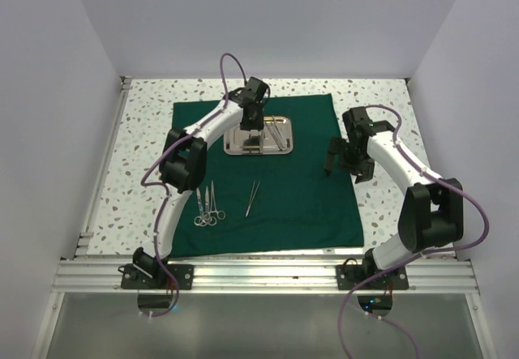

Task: Open and lay out the surgical kit
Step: Pick up the medical item from the container.

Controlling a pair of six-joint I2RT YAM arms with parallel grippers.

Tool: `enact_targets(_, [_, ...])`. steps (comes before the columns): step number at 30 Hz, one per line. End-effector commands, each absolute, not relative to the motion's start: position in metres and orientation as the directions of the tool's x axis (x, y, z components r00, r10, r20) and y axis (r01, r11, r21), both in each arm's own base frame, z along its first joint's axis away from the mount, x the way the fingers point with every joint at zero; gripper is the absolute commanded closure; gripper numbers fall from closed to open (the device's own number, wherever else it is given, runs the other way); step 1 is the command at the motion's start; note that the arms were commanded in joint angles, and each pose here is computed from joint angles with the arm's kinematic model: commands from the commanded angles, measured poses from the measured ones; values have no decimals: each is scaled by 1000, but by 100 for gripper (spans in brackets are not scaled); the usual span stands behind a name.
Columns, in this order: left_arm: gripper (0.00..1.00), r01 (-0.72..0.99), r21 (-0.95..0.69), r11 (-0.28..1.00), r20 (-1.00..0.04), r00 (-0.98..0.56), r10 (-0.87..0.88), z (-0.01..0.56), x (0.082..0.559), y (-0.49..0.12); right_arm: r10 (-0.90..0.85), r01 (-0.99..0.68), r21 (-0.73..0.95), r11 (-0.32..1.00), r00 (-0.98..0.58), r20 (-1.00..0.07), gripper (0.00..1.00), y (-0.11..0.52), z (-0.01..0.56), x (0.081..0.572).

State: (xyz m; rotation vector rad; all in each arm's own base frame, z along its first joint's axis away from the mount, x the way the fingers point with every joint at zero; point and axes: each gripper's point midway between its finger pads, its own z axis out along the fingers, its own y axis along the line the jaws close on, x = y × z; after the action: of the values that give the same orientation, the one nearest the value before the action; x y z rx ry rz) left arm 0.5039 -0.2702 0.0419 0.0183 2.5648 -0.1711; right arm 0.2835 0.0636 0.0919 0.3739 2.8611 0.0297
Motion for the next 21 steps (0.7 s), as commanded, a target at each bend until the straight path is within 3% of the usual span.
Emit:
enact_targets(1, [61, 81, -118, 990, -582, -814, -2, 59, 515, -281, 230, 227, 45, 973, -936, -266, 7, 64, 92, 291])
enact_targets(11, [63, 108, 11, 994, -540, -836, 97, 22, 502, -280, 225, 223, 41, 974, -939, -259, 7, 64, 89, 294])
enact_targets(21, [67, 78, 17, 997, -520, -851, 76, 15, 497, -272, 216, 212, 42, 976, -944, -250, 7, 65, 86, 296])
